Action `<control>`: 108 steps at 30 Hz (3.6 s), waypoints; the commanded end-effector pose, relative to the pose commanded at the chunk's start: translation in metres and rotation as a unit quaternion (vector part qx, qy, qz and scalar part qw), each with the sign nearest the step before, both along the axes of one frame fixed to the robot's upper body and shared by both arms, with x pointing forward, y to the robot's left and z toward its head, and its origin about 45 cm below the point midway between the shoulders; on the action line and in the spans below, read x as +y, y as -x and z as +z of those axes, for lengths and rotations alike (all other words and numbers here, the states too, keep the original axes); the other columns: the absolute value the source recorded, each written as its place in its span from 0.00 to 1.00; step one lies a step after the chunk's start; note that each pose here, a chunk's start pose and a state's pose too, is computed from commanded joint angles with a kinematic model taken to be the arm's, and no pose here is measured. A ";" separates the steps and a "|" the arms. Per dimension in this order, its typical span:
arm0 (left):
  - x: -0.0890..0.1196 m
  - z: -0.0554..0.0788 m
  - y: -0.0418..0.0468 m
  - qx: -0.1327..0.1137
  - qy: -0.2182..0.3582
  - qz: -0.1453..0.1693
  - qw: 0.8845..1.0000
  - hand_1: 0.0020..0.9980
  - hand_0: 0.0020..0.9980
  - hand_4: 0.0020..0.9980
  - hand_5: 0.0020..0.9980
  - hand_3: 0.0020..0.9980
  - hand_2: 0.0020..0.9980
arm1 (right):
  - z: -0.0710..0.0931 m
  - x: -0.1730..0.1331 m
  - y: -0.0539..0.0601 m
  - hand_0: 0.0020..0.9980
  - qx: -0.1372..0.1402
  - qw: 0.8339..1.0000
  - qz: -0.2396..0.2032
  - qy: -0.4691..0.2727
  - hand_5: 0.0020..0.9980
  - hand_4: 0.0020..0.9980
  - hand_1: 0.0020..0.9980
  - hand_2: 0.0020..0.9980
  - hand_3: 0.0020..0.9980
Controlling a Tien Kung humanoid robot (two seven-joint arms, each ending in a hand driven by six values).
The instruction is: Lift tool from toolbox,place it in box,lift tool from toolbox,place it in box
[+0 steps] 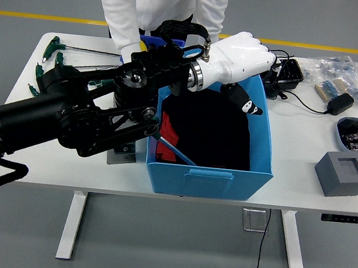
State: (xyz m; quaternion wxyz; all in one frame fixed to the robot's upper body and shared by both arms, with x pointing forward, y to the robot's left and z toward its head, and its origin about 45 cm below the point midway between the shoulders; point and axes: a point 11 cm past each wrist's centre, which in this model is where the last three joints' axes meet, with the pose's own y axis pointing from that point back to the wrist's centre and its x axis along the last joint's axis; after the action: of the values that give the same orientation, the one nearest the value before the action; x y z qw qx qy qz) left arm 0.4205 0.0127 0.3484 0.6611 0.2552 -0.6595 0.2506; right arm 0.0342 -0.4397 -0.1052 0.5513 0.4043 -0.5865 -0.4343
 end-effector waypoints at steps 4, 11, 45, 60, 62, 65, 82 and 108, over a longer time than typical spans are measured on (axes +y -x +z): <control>0.023 0.005 -0.0094 -0.003 -0.005 0.032 0.999 0.55 0.42 0.92 0.45 0.60 0.59 | -0.001 0.002 0.003 0.56 0.002 1.000 -0.003 -0.002 0.75 0.79 0.65 0.77 0.65; 0.061 0.013 -0.0234 -0.011 -0.004 0.082 0.997 0.55 0.42 0.92 0.46 0.60 0.60 | -0.002 0.004 0.007 0.56 0.005 1.000 -0.008 -0.004 0.74 0.79 0.65 0.77 0.65; 0.230 -0.044 -0.0483 0.080 0.087 0.355 0.927 0.55 0.40 0.90 0.52 0.66 0.63 | -0.005 0.010 0.014 0.57 0.013 1.000 -0.017 -0.010 0.75 0.79 0.65 0.77 0.65; 0.293 -0.110 0.0051 0.172 0.473 0.480 0.719 0.33 0.23 0.75 0.66 0.69 0.54 | -0.006 0.014 0.019 0.58 0.017 1.000 -0.019 -0.013 0.75 0.79 0.65 0.77 0.64; 0.295 -0.117 0.0117 0.179 0.513 0.485 0.685 0.33 0.23 0.75 0.66 0.69 0.54 | -0.006 0.014 0.019 0.58 0.017 1.000 -0.019 -0.013 0.75 0.79 0.65 0.77 0.64; 0.292 -0.131 0.0233 0.199 0.559 0.479 0.647 0.33 0.23 0.73 0.72 0.80 0.55 | -0.006 0.014 0.018 0.58 0.015 1.000 -0.020 -0.013 0.75 0.79 0.65 0.77 0.64; 0.263 -0.204 0.0516 0.402 0.678 0.471 0.396 0.38 0.25 0.74 0.92 0.84 0.62 | -0.005 0.012 0.014 0.58 0.009 1.000 -0.019 -0.012 0.75 0.79 0.65 0.77 0.64; 0.231 -0.215 0.0437 0.516 0.684 0.437 0.273 0.29 0.21 0.74 0.99 0.85 0.55 | -0.005 0.012 0.013 0.58 0.008 1.000 -0.015 -0.012 0.75 0.79 0.65 0.77 0.64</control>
State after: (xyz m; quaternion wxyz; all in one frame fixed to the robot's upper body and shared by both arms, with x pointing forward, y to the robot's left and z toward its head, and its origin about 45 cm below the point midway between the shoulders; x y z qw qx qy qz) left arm 0.3768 0.2442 0.1334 0.5858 0.0345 0.4444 0.6769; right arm 0.0216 -0.4278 -0.1107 0.5447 0.3985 -0.5826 -0.4529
